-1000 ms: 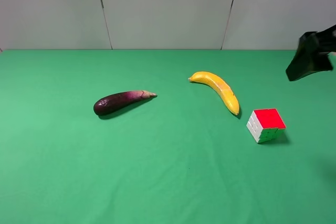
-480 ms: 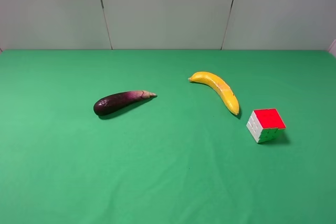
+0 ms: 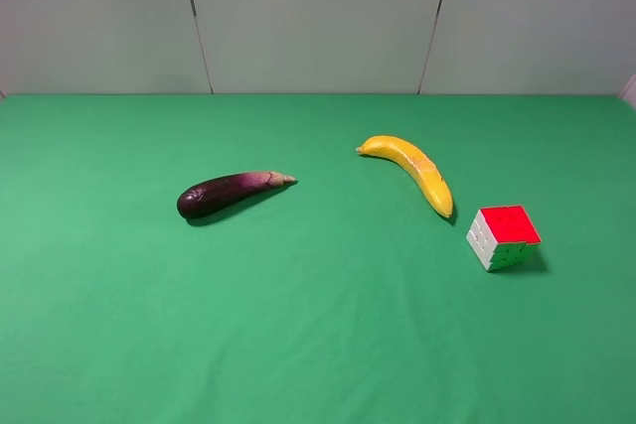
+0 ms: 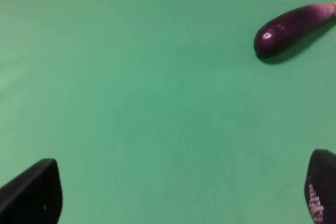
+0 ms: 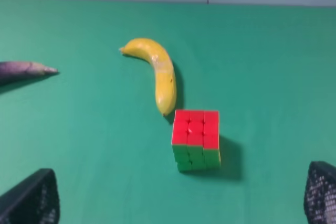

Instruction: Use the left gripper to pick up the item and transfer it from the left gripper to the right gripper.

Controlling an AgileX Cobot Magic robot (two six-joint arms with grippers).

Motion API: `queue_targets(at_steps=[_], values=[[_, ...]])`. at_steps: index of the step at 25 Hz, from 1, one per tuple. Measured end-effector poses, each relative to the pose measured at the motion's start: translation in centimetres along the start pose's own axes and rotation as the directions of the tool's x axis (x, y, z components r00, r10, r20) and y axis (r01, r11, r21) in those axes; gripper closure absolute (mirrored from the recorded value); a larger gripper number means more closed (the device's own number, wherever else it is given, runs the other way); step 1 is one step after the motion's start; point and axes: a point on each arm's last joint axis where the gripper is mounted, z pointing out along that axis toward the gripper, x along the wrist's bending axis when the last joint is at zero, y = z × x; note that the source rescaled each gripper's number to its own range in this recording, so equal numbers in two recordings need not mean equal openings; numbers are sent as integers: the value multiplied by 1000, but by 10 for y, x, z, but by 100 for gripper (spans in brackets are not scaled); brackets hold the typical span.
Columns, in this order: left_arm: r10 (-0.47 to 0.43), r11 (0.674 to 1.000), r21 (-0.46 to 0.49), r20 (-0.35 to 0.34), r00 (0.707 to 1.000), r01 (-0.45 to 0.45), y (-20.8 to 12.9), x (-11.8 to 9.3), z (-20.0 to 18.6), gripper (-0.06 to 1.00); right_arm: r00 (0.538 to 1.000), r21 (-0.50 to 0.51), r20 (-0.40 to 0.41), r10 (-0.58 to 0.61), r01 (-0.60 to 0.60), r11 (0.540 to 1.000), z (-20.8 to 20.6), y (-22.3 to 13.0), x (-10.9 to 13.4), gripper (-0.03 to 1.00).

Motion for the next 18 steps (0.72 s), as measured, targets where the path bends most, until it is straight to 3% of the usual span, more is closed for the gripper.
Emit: queue_targets(at_steps=[4, 18], values=[[0, 1000, 0, 0, 1000, 0, 0, 0, 0, 15, 1000, 43, -1, -6, 6, 999, 12, -10, -1, -3], [0, 1000, 0, 0, 1000, 0, 0, 0, 0, 15, 1000, 37, -11, -6, 6, 999, 14, -11, 0, -3]])
